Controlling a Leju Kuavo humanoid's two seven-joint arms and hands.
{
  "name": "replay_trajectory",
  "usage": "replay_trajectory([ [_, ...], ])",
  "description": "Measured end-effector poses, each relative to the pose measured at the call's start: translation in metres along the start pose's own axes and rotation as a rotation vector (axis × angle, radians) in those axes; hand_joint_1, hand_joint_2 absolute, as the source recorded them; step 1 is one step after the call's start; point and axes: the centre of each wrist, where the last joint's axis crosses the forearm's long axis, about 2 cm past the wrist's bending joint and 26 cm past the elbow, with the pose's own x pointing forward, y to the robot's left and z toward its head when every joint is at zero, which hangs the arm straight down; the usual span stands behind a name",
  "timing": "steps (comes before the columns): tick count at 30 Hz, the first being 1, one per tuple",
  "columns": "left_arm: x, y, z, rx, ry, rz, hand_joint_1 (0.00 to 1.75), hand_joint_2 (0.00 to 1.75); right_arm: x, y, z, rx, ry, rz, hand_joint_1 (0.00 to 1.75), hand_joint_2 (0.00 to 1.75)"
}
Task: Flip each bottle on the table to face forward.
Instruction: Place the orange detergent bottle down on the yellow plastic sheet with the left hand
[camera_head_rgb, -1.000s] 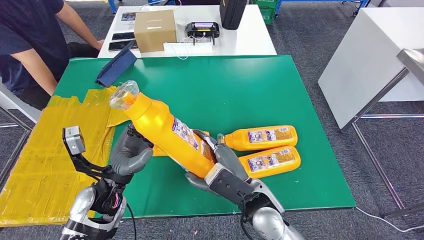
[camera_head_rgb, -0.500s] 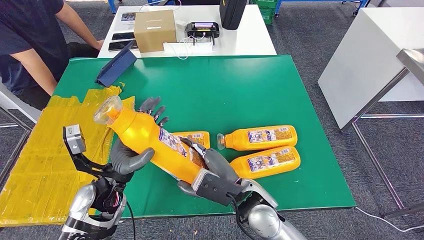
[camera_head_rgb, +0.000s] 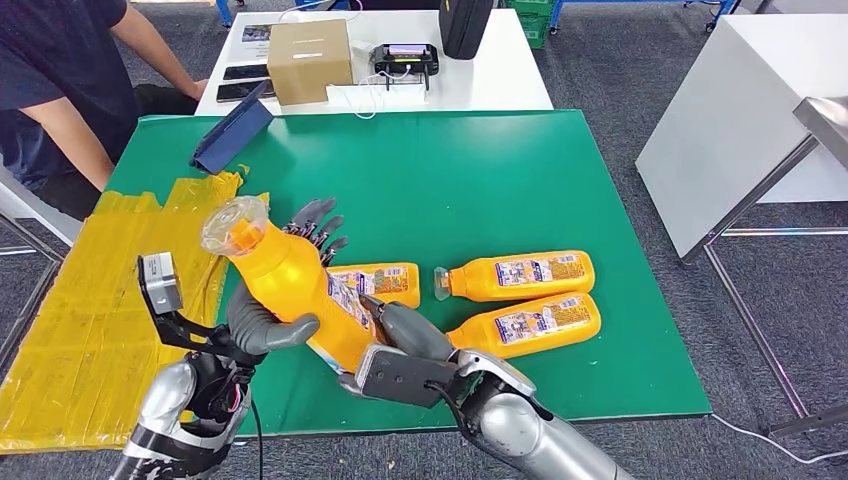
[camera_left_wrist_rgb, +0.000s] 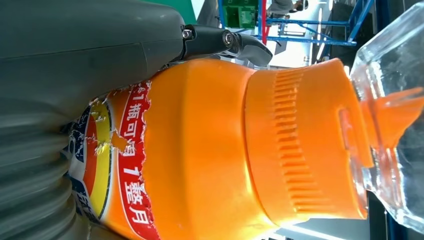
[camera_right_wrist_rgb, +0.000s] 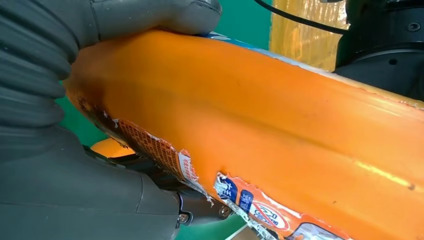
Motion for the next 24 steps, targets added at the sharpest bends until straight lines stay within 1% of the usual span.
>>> replay_trajectory([
  [1,-0.0001,0.0003,0.0,-0.001,0.0,-0.002,1.75,1.75,-0.0003,-0.0002,-0.0004,0.002,0.001,0.001,1.75,1.75],
  [19,-0.0022,0.0027,0.0002,-0.003,-0.002,-0.031,1.75,1.75,-0.0043,-0.0018,-0.0023,0.017,0.017,0.024,1.75,1.75],
  [20,-0.0022,0.0028,0.0003,-0.004,-0.002,-0.038,1.75,1.75,-0.0045,-0.0019,-0.0021,0.016,0.018,0.026,1.35,1.75],
  [23,-0.0021,0.0032,0.0,-0.003,0.0,-0.076,1.75,1.75,-0.005,-0.0018,-0.0016,0.002,0.025,0.049,0.04,1.75],
  [24,-0.0019,0.0033,-0.0003,0.001,0.003,-0.098,1.75,1.75,-0.0054,-0.0013,-0.0011,-0.011,0.032,0.069,0.0,1.75],
])
